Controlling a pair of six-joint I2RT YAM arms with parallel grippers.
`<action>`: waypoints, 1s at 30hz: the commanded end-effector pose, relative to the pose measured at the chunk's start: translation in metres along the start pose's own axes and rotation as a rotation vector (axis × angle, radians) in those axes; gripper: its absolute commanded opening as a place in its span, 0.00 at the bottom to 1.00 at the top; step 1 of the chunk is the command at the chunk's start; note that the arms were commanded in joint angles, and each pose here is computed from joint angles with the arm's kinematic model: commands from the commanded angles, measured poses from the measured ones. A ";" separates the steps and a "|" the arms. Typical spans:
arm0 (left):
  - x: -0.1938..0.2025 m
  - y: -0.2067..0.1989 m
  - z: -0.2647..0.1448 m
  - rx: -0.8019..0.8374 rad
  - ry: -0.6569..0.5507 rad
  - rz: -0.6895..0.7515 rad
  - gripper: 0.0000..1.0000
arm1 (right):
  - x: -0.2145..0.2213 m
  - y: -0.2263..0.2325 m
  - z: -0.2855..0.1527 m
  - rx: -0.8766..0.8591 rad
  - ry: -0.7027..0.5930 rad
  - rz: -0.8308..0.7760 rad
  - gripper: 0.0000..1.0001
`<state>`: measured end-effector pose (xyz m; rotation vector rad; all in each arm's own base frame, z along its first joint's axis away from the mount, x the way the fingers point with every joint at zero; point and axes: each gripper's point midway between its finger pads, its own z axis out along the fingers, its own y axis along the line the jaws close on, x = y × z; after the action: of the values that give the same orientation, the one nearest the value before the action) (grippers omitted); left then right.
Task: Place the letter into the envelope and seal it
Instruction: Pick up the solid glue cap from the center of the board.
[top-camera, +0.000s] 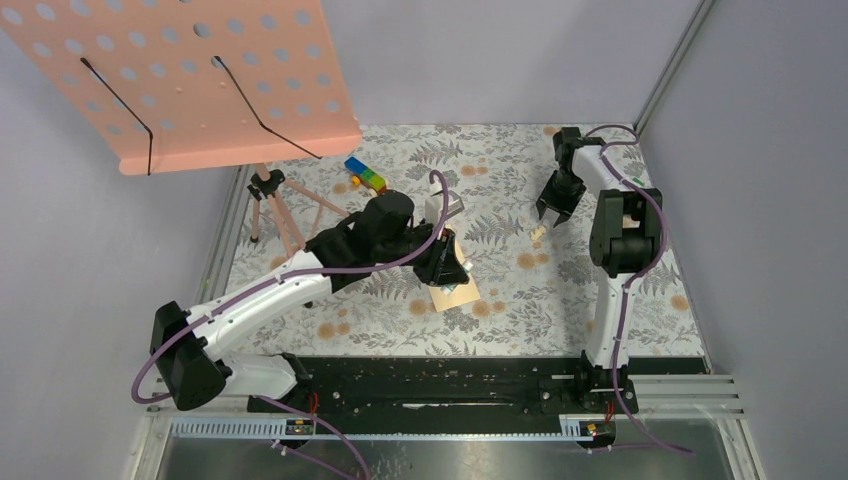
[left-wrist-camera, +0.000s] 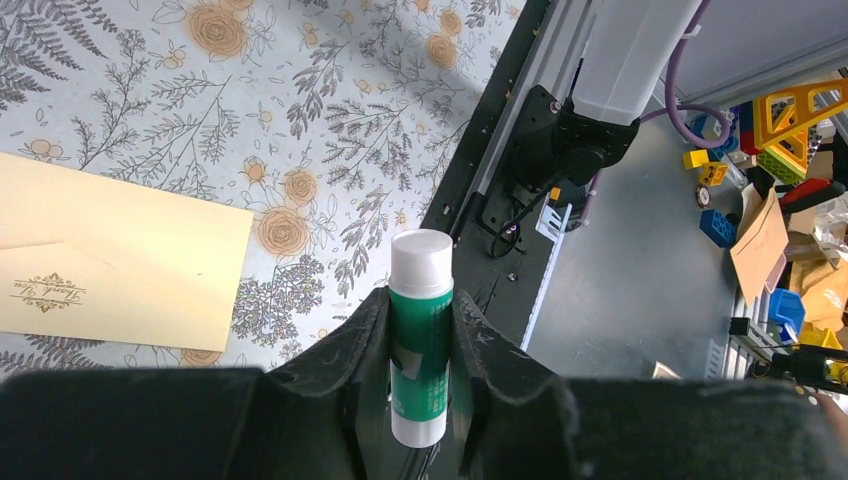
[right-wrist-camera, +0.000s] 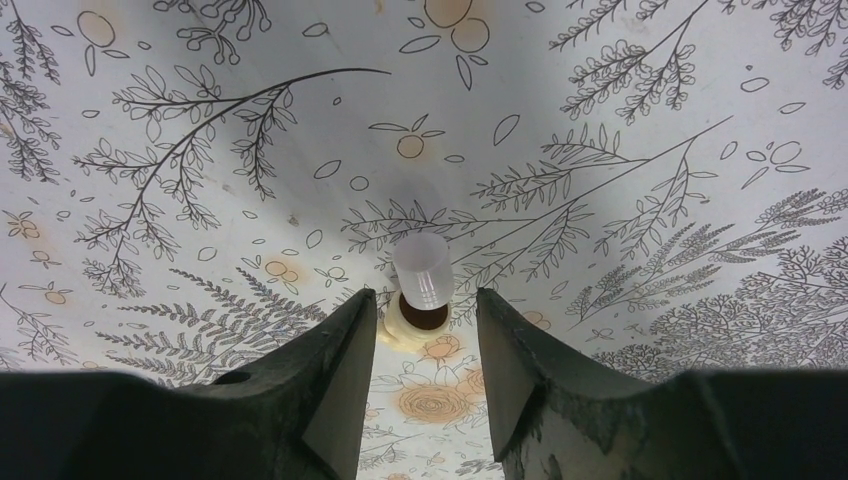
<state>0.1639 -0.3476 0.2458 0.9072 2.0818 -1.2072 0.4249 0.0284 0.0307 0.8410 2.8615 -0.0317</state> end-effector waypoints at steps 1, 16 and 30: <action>-0.019 -0.007 -0.011 0.002 -0.074 0.070 0.00 | -0.002 -0.001 -0.005 0.044 0.003 -0.013 0.49; -0.023 -0.007 -0.013 -0.009 -0.090 0.085 0.00 | -0.001 -0.001 -0.006 0.062 0.017 -0.041 0.50; -0.032 -0.013 -0.008 0.022 -0.104 0.083 0.00 | 0.001 -0.002 -0.008 0.100 0.053 -0.070 0.53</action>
<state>0.1663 -0.3450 0.2469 0.9178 2.0591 -1.1793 0.4226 0.0282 0.0308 0.8075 2.9399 -0.1096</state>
